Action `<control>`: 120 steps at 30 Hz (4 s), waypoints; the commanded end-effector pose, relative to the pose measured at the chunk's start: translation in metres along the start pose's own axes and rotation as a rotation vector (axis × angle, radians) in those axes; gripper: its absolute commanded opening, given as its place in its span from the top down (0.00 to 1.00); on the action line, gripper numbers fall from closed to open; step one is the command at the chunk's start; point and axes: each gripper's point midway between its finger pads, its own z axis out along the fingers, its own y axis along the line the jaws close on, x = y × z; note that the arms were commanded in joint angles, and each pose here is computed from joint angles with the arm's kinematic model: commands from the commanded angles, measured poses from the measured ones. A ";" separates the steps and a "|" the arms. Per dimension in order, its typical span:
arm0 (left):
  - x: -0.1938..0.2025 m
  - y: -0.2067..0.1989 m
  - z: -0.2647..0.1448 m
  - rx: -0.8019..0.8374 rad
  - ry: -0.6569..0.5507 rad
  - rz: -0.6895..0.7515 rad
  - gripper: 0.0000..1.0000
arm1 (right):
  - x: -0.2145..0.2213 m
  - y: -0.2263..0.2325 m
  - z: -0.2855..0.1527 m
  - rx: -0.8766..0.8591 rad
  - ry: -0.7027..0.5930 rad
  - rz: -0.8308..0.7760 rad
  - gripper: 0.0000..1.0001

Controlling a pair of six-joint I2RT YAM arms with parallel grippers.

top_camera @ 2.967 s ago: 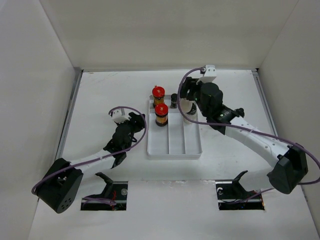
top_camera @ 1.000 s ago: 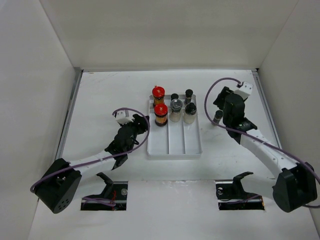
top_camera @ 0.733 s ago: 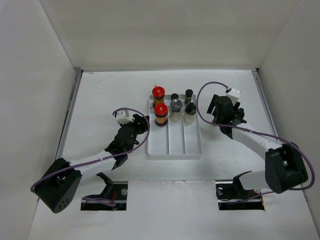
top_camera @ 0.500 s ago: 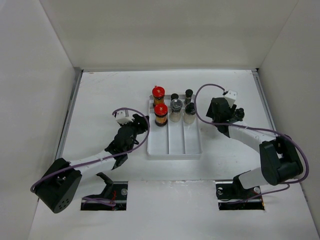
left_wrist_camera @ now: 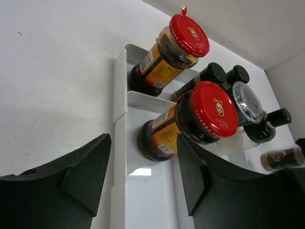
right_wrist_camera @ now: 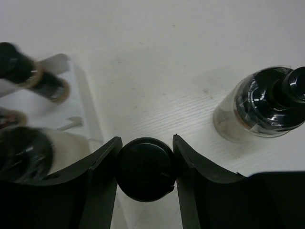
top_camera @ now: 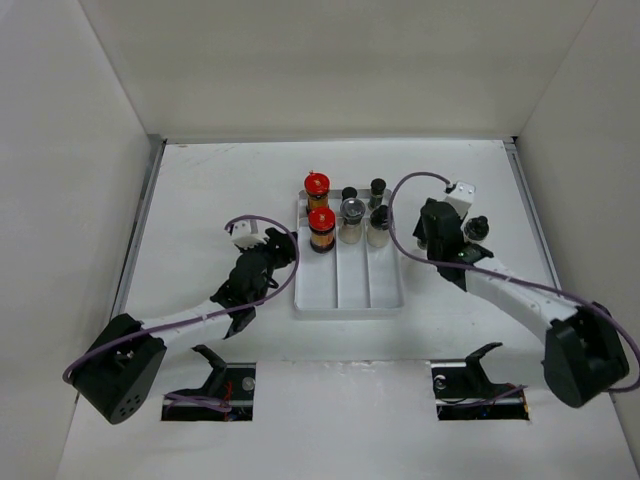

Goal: Organize the condiment bottles

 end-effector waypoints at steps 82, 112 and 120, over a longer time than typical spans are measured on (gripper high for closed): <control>-0.029 -0.022 -0.012 0.081 -0.109 -0.095 0.43 | -0.044 -0.090 0.044 0.173 -0.058 0.182 0.13; -0.027 0.018 0.006 -0.046 -0.078 -0.142 0.38 | -0.027 0.090 -0.110 -0.381 -0.131 0.036 0.51; -0.020 0.056 0.017 -0.164 -0.045 -0.166 0.36 | 0.006 0.114 -0.094 -0.441 -0.094 0.006 0.51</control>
